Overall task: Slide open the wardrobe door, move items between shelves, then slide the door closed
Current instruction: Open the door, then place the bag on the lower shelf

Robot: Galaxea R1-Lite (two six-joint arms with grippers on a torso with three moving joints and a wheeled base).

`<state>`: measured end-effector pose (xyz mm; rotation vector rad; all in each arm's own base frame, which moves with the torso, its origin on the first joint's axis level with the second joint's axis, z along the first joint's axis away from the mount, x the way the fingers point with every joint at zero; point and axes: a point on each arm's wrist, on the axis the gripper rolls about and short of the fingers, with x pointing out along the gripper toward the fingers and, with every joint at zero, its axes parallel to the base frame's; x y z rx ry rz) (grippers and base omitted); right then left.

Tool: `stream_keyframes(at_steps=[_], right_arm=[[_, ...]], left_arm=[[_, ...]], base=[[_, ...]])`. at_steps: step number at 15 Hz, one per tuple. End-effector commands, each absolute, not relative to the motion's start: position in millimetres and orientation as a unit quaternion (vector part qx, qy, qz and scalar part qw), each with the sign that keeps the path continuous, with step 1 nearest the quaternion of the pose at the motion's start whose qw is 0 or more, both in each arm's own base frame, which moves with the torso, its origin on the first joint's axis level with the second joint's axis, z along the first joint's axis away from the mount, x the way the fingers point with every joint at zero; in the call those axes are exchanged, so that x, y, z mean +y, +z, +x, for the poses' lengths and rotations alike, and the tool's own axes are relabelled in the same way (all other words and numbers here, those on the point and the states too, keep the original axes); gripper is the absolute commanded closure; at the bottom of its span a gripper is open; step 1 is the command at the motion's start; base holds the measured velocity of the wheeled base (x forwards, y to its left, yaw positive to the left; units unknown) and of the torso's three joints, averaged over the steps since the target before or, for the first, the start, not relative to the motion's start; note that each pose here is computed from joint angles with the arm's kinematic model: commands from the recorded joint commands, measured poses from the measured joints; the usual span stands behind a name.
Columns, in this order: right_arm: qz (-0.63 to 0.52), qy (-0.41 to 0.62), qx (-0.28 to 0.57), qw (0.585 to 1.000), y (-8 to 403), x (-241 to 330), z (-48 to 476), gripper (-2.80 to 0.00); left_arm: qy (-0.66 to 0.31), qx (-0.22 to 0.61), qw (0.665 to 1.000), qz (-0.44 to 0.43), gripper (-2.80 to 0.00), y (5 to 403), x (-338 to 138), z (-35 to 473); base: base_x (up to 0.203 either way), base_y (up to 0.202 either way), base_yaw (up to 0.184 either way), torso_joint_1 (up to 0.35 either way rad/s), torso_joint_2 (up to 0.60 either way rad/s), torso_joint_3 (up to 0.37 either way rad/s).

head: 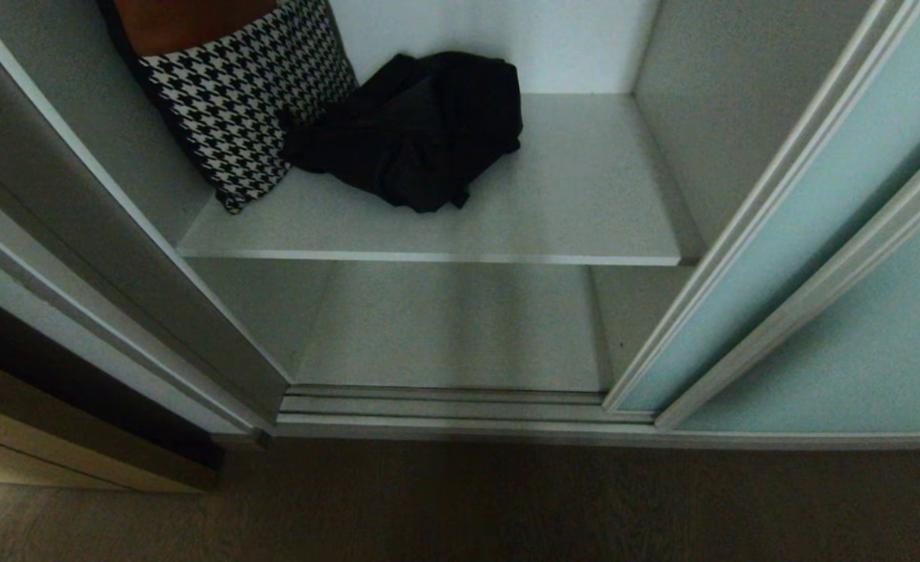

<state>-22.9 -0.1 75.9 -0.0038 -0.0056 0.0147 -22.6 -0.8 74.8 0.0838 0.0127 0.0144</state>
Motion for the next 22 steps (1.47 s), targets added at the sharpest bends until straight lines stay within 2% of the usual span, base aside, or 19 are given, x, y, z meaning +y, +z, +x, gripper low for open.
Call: stream_keyframes(at_steps=[1, 22], right_arm=[[-0.002, 0.008, -0.005, 1.0, 75.8, -0.1, -23.2, 0.0], [-0.002, 0.008, -0.005, 1.0, 75.8, -0.1, -23.2, 0.0]], left_arm=[[0.007, 0.006, 0.999, 0.04, 0.0, 75.1, -0.8, -22.6], [0.013, 0.006, 1.0, 0.015, 0.0, 75.1, -0.6, -22.3]], base=[[0.0, 0.0, 0.0, 0.0, 0.0, 0.0], [0.0, 0.0, 0.0, 0.0, 0.0, 0.0]])
